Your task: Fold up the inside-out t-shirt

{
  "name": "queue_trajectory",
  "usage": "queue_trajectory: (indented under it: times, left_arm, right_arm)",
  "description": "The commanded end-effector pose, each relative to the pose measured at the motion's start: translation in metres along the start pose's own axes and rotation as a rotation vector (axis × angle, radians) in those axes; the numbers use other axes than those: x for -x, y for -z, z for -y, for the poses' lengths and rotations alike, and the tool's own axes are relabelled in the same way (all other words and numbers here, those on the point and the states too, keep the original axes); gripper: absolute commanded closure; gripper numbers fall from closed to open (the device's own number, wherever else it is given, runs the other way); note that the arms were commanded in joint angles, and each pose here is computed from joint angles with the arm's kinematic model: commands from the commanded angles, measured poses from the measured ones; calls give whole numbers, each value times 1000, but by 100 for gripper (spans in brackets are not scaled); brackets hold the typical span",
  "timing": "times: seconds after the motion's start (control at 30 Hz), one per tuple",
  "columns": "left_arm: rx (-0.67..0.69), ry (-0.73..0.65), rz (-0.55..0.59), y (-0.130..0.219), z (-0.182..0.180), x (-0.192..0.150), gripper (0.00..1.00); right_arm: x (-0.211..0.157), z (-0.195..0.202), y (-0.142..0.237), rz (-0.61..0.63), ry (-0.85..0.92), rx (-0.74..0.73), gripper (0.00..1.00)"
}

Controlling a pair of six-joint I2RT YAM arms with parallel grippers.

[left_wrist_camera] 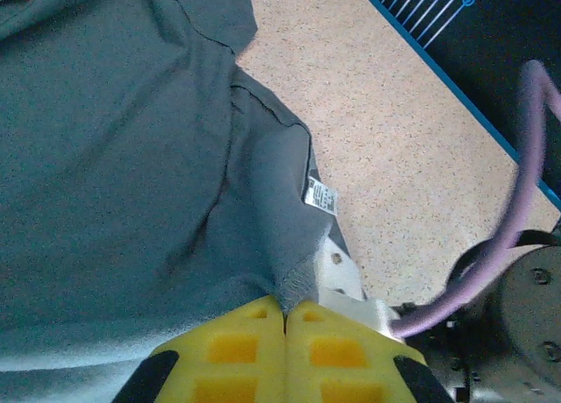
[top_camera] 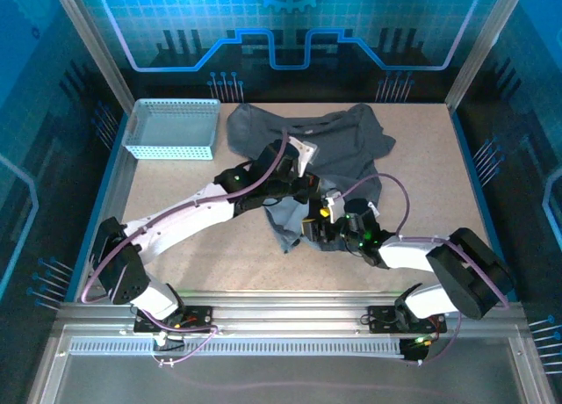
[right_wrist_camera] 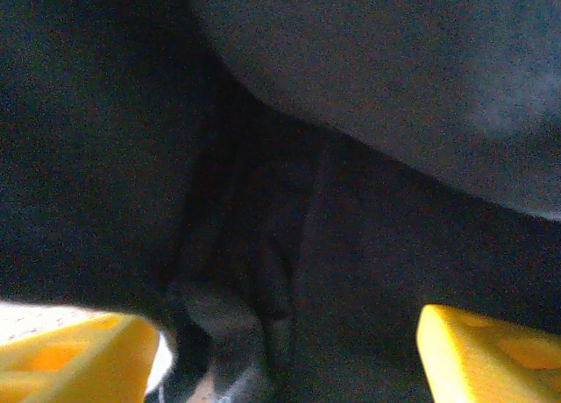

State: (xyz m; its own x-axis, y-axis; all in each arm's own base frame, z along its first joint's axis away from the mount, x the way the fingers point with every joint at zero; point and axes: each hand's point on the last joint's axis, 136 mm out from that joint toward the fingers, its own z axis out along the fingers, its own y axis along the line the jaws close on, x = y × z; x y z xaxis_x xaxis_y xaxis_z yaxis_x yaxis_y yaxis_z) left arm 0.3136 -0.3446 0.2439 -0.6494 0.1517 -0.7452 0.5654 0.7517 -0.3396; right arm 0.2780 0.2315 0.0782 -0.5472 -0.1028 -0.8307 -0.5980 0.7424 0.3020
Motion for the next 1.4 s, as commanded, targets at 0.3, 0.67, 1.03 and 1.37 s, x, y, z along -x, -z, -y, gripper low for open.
queue_trajectory:
  times: [0.3, 0.67, 1.03, 1.37]
  left_arm:
    - [-8, -21, 43, 21, 1, 19, 100]
    - [-22, -20, 49, 25, 5, 23, 100]
    - [-98, 4, 44, 26, 23, 35, 100]
    - [-137, 15, 35, 22, 33, 39, 98]
  right_arm:
    - [2, 0, 7, -10, 44, -31, 42]
    - [-3, 3, 12, -9, 100, -120, 44]
    - [9, 8, -21, -3, 124, -326, 47]
    - [31, -33, -47, 59, 148, -280, 41]
